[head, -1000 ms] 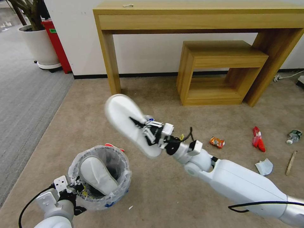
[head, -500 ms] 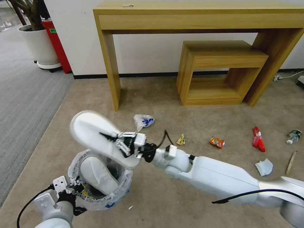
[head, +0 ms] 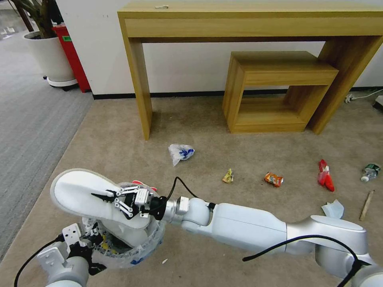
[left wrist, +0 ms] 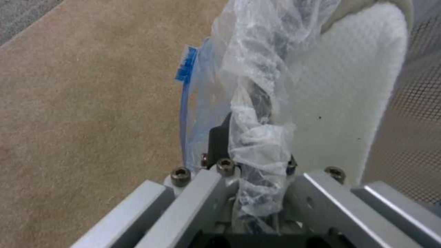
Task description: Pick up the trash bin and place the garbage on the floor into it.
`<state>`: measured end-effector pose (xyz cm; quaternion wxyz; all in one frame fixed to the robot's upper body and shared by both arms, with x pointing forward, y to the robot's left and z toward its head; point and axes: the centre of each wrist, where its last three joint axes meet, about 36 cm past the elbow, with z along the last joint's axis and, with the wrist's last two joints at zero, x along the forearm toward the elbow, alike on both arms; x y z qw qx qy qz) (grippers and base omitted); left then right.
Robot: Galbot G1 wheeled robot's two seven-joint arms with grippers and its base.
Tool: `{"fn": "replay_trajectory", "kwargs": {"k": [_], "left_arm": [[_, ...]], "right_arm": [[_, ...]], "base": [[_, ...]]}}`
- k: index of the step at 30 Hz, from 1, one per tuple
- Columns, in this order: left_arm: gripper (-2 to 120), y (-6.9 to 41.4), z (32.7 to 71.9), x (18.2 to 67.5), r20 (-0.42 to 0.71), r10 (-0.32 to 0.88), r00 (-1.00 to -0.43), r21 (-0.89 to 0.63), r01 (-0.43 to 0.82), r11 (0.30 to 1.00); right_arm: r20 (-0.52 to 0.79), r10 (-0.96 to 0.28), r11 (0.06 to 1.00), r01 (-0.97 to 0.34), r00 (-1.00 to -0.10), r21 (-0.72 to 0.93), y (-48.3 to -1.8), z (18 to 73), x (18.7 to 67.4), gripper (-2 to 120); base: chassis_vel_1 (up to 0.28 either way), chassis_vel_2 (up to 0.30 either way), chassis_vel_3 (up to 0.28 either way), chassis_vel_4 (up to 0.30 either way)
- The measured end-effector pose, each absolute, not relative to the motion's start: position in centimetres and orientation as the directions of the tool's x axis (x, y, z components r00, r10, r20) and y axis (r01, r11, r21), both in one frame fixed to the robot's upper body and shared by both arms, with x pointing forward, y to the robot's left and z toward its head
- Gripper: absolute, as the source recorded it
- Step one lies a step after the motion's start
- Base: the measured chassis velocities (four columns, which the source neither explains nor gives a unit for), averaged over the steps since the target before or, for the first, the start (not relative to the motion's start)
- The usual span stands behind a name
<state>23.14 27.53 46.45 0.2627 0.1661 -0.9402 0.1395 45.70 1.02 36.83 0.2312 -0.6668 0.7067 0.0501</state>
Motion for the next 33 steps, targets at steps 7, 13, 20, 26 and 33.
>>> {"fn": "replay_trajectory", "kwargs": {"k": [7,13,20,26,33], "left_arm": [[0,27.2,46.7,22.7,0.543,-0.230,-0.808,-0.183,-0.381,0.906],[0,27.1,46.9,22.6,0.542,-0.228,-0.809,-0.184,-0.378,0.907],[0,27.2,47.1,22.6,0.536,-0.223,-0.814,-0.187,-0.373,0.909],[0,27.1,47.1,22.7,0.533,-0.218,-0.817,-0.192,-0.368,0.910],[0,27.1,47.0,22.8,0.532,-0.212,-0.820,-0.197,-0.364,0.910]], "right_arm": [[-0.372,-0.928,0.108,-0.963,-0.009,-0.247,1.8,34.7,45.8,0],[-0.363,-0.932,0.114,-0.959,-0.013,-0.258,2.1,33.9,45.9,10],[-0.354,-0.935,0.118,-0.956,-0.017,-0.268,1.8,33.3,46.0,32],[-0.352,-0.936,0.129,-0.953,-0.026,-0.272,1.3,33.0,46.1,55],[-0.361,-0.932,0.146,-0.947,-0.035,-0.286,0.9,33.5,46.8,67]], "base": [[0.000,0.000,0.000,0.000],[0.000,0.000,0.000,0.000],[0.000,0.000,0.000,0.000],[0.000,0.000,0.000,0.000],[0.000,0.000,0.000,0.000]]}}
